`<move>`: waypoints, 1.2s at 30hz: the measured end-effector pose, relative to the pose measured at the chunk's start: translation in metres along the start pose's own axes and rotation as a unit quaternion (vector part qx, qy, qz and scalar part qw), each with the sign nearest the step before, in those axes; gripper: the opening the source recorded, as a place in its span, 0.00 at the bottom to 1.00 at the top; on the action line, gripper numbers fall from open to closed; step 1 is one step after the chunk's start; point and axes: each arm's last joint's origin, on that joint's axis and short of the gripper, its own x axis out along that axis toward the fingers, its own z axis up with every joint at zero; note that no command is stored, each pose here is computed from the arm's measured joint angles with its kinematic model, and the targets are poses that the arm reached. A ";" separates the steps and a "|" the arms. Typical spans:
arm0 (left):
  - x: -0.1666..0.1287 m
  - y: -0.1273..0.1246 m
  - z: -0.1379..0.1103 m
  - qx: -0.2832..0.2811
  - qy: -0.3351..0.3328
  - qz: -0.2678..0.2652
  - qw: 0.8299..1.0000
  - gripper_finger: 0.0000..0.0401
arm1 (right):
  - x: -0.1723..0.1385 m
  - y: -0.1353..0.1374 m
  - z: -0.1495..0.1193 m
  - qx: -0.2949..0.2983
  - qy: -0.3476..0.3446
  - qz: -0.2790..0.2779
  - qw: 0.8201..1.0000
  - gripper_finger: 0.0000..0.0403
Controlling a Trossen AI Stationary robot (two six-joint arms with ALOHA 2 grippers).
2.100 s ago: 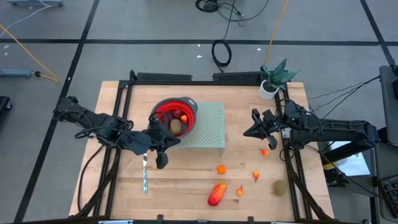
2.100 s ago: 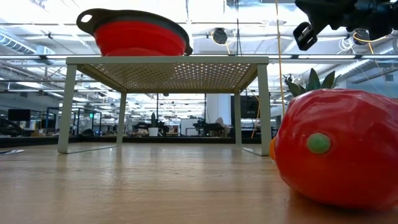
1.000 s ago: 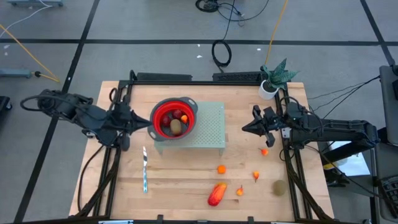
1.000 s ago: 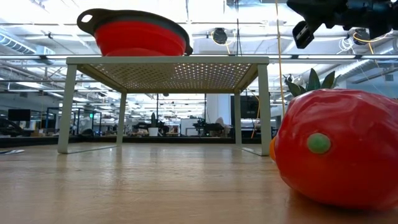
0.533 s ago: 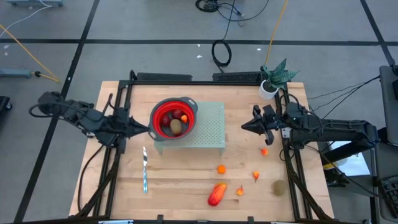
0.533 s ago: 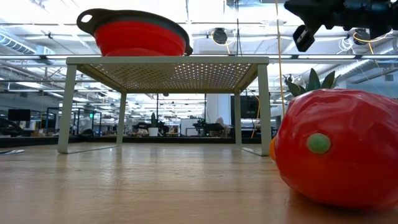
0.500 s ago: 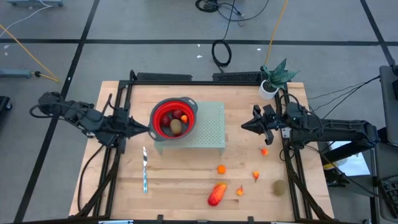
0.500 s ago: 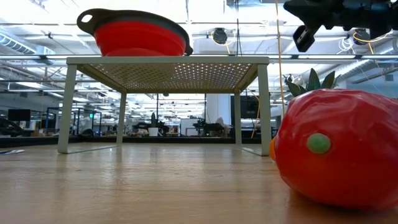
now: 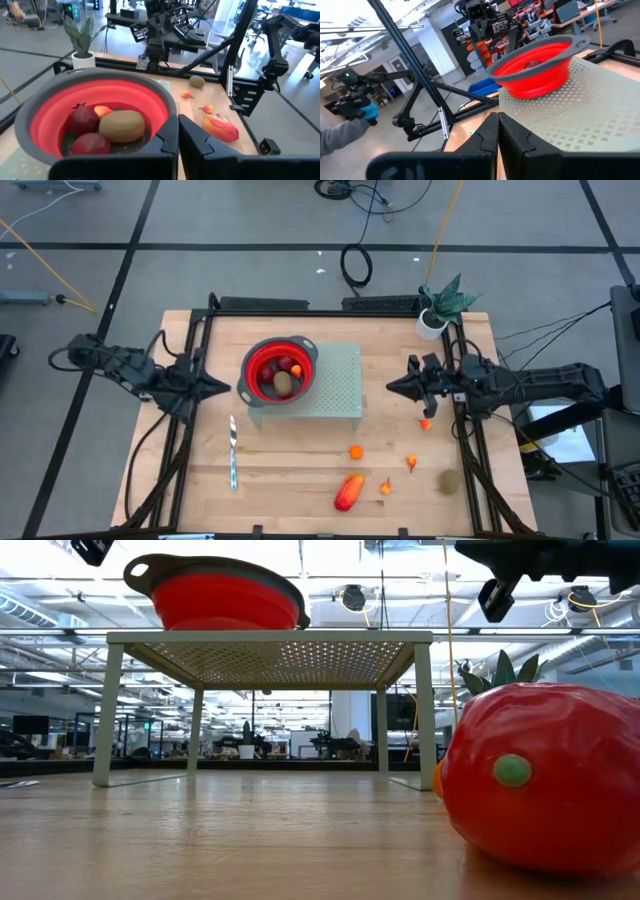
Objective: Pick & Place Fruit
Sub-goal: Put the top peach into the strainer bowl on the shelf
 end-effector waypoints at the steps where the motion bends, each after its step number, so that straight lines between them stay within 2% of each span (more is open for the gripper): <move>1: -0.002 0.001 -0.002 0.003 -0.003 -0.001 1.000 0.00 | 0.001 0.001 -0.001 0.003 0.000 -0.003 1.000 0.00; 7: -0.011 0.007 -0.013 0.002 -0.017 -0.016 1.000 0.02 | 0.007 0.010 -0.011 0.017 0.013 -0.018 1.000 0.00; 12: -0.015 0.012 -0.025 -0.001 -0.022 -0.022 1.000 0.01 | 0.017 0.024 -0.006 0.015 0.031 -0.033 0.999 0.00; 20: -0.023 0.017 -0.039 -0.004 -0.035 -0.047 0.998 0.01 | 0.043 0.052 0.007 0.001 0.124 -0.062 0.990 0.00; 25: -0.028 0.020 -0.044 -0.001 -0.046 -0.061 0.997 0.01 | 0.056 0.068 0.014 0.023 0.197 -0.094 0.976 0.00; 28: -0.031 0.020 -0.044 0.008 -0.051 -0.076 0.996 0.01 | 0.063 0.075 0.016 0.025 0.235 -0.129 0.963 0.00; 36: -0.033 0.022 -0.047 0.018 -0.047 -0.076 0.996 0.00 | 0.080 0.091 0.017 0.034 0.324 -0.190 0.926 0.00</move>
